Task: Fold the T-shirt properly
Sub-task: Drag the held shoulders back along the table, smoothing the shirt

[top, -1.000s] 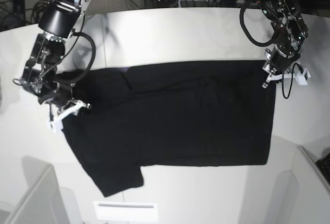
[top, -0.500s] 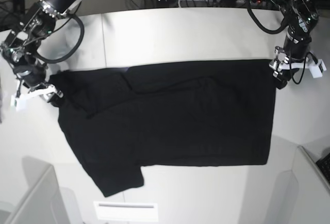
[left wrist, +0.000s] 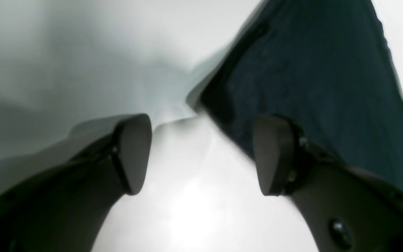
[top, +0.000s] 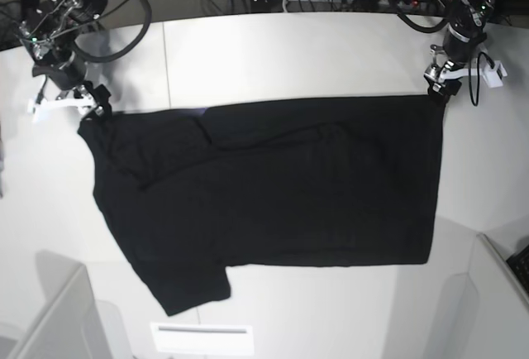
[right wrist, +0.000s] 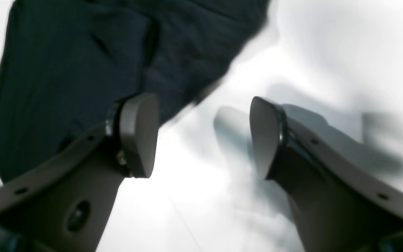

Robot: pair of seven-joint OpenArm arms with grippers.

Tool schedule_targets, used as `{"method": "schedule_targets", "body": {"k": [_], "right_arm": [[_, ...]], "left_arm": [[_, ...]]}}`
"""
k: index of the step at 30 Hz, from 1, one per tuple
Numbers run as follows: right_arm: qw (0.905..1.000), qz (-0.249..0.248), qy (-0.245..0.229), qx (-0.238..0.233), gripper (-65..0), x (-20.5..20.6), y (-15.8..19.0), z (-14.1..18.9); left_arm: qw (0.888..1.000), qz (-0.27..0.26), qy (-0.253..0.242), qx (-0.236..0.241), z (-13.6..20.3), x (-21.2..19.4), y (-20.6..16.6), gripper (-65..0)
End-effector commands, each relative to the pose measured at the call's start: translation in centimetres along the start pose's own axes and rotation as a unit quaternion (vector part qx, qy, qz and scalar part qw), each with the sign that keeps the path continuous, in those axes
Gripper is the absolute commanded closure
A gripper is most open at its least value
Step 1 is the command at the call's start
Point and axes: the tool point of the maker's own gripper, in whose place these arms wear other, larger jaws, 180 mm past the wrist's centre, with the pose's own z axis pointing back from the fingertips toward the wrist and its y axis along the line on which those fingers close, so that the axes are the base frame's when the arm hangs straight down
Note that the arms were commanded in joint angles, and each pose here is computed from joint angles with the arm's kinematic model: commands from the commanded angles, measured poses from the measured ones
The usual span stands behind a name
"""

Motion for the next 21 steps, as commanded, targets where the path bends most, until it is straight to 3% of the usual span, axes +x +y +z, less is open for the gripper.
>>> {"method": "schedule_targets", "body": {"k": [1, 7, 16, 21], "right_arm": [[0.9997, 0.007, -0.021, 0.010, -39.0, 1.3, 0.4, 0.3], [0.9986, -0.003, -0.052, 0.011, -39.0, 2.2, 0.2, -0.2], [0.9988, -0.033, -0.027, 0.022, -39.0, 1.3, 0.3, -2.8], [0.9983, -0.040, -0.038, 0.022, -38.7, 2.7, -0.2, -4.1]], "left_arm": [[1.000, -0.007, -0.010, -0.010, 0.0, 0.8, -0.4, -44.1], [1.000, 0.009, -0.012, -0.024, -1.4, 1.1, -1.4, -44.1], [0.999, 0.031, 0.001, -0.030, -3.3, 0.7, -1.6, -44.1], [0.999, 0.039, 0.007, -0.031, -4.0, 0.7, -1.5, -43.9]]}}
